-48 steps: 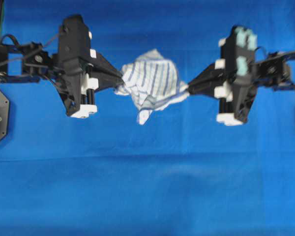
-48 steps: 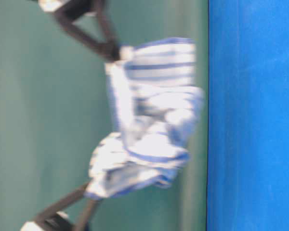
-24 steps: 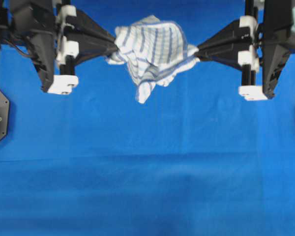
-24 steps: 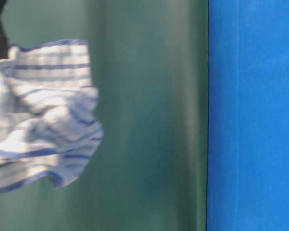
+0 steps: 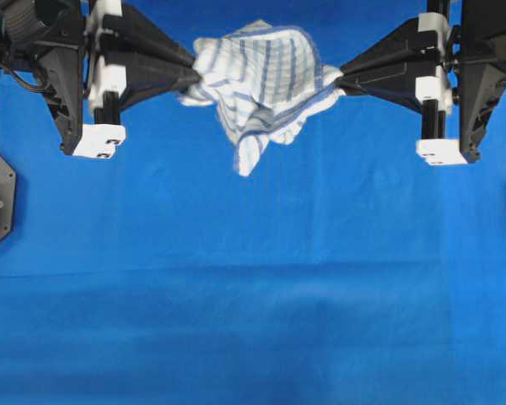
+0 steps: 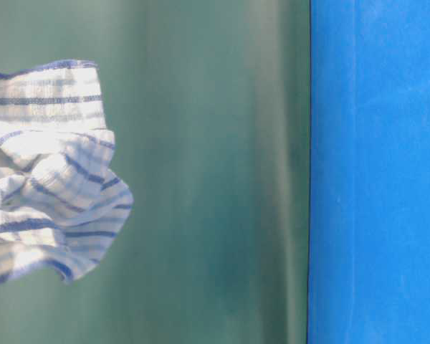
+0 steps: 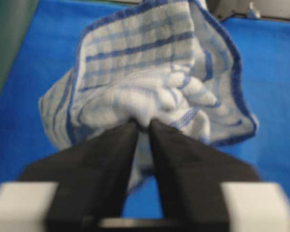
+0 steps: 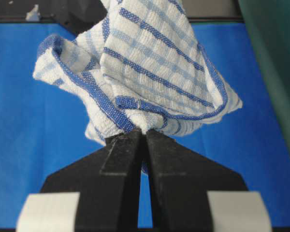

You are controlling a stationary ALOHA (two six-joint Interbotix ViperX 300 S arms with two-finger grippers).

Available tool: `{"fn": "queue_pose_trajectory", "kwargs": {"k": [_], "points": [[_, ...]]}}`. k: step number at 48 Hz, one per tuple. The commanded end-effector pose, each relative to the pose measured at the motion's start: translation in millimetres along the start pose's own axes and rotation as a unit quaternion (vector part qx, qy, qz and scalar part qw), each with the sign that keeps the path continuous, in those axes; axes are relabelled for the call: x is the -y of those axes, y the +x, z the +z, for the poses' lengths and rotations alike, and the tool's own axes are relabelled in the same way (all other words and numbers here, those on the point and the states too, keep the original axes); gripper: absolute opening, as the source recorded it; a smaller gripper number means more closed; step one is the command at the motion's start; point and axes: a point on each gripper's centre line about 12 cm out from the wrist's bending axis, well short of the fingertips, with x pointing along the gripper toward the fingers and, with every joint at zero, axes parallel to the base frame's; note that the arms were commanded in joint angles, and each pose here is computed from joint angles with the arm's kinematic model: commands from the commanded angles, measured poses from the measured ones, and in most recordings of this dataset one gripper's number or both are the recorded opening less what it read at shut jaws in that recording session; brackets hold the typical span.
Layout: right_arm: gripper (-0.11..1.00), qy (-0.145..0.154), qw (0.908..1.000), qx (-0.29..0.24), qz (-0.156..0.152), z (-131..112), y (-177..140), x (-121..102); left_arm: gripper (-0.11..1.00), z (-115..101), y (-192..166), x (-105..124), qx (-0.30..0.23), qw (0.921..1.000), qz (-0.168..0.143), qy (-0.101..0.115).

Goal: Lift the towel with both arms.
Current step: 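Open both grippers, releasing the towel onto the table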

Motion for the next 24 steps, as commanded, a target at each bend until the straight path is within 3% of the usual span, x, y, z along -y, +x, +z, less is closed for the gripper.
{"fn": "queue_pose_trajectory", "kwargs": {"k": [1, 3, 12, 15, 20, 24], "points": [[0.05, 0.001, 0.9998, 0.019, 0.000, 11, -7, 0, 0.23, 13, -9, 2, 0.025, 0.9997, -0.003, -0.002], [0.07, 0.002, 0.9998, 0.018, 0.000, 11, -6, 0, 0.37, 14, -10, 3, 0.030, 0.9995, -0.005, -0.002], [0.60, 0.002, 0.9999, 0.017, 0.000, 10, -6, 0, 0.87, 14, -16, 11, 0.039, 0.9991, -0.016, 0.003], [0.68, 0.002, 0.9999, 0.015, 0.000, 9, -6, 0, 0.91, 13, -17, 12, 0.039, 0.9991, -0.019, 0.003], [0.62, 0.002, 0.9999, 0.013, 0.000, 8, -6, 0, 0.90, 10, -17, 14, 0.037, 0.9991, -0.022, 0.003], [0.64, 0.004, 1.0000, 0.006, 0.000, 3, -4, 0, 0.90, 6, -14, 14, 0.030, 0.9993, -0.022, 0.003]]}}
